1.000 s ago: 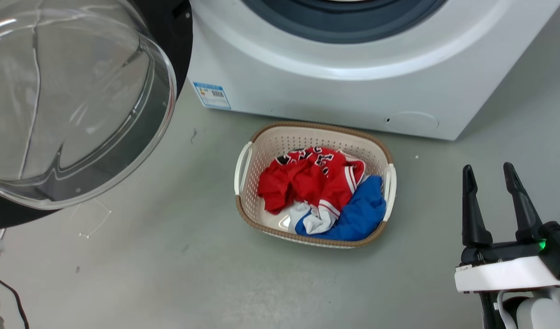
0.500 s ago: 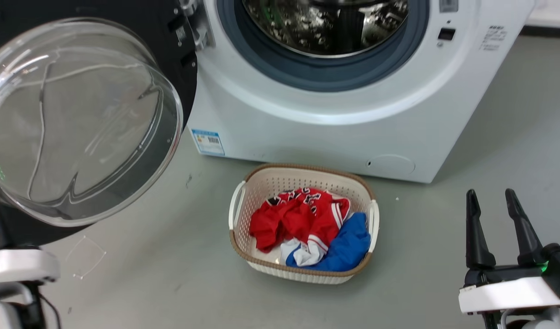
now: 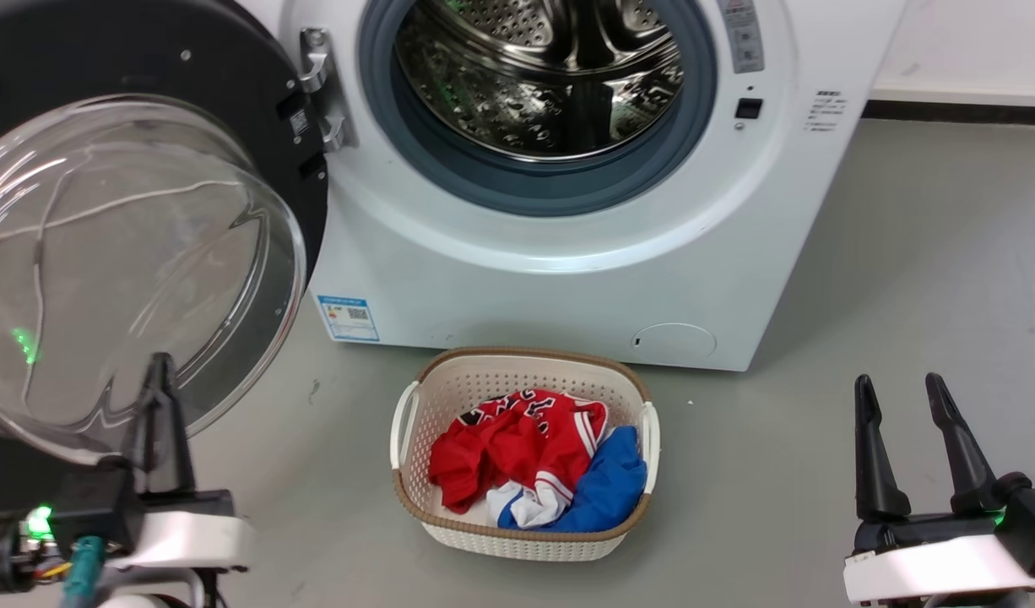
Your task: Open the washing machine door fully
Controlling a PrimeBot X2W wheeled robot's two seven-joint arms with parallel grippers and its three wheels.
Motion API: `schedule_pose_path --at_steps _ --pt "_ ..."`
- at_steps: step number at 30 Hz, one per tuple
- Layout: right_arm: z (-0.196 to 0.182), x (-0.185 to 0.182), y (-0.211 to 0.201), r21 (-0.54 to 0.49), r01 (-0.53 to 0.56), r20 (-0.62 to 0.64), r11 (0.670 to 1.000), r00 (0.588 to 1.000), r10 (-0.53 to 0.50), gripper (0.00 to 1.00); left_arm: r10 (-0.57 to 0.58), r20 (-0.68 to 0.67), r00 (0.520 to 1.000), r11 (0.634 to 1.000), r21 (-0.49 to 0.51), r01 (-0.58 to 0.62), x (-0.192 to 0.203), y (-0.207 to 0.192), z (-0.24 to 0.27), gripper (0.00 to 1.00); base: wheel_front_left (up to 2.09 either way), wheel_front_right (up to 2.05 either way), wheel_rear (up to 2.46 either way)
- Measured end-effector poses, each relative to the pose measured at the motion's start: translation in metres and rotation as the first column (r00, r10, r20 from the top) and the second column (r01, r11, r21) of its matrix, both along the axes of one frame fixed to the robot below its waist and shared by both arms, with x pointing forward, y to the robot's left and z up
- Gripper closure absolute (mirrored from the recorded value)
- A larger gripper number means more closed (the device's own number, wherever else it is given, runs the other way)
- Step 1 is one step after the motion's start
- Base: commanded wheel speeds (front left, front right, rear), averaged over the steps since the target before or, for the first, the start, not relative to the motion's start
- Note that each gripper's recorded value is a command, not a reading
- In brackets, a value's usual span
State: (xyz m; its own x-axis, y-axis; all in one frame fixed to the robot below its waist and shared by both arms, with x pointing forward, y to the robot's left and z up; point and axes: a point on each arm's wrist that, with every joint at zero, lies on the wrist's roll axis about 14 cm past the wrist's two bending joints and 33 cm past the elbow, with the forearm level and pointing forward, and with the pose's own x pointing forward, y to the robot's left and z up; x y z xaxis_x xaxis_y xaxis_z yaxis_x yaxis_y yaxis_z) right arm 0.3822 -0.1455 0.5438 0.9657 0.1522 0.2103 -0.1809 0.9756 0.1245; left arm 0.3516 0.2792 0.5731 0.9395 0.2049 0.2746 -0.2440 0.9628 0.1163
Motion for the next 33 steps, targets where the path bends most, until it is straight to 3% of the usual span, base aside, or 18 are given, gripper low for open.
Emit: schedule_pose_path --at_steps 12,19,20,21,22,33 --pt "0.005 -0.027 -0.033 -0.007 0.098 0.015 0.995 0.995 -0.098 0.00 -0.185 -0.075 0.980 0.981 -0.078 0.179 0.007 -0.074 -0.033 1.00 0.00 0.00 0.00" --pt "0.007 -0.036 -0.046 -0.009 0.138 0.022 0.990 0.990 -0.138 0.00 -0.217 -0.111 0.970 0.973 -0.106 0.206 0.005 -0.089 -0.047 1.00 0.00 0.00 0.00" --pt "0.007 -0.037 -0.047 -0.010 0.141 0.021 0.990 0.990 -0.141 0.00 -0.218 -0.117 0.969 0.972 -0.109 0.206 0.004 -0.090 -0.049 0.94 0.00 0.00 0.00" --pt "0.006 -0.038 -0.047 -0.010 0.143 0.018 0.990 0.990 -0.143 0.00 -0.218 -0.119 0.969 0.972 -0.116 0.204 0.004 -0.090 -0.050 0.56 0.00 0.00 0.00" --pt "0.005 -0.039 -0.048 -0.011 0.145 0.016 0.989 0.989 -0.145 0.00 -0.215 -0.114 0.970 0.972 -0.116 0.202 0.004 -0.090 -0.049 0.00 0.00 0.00 0.00" --pt "0.006 -0.041 -0.049 -0.007 0.147 0.018 0.989 0.989 -0.147 0.00 -0.227 -0.118 0.967 0.971 -0.103 0.215 -0.003 -0.099 -0.050 0.00 0.00 0.00 0.00"
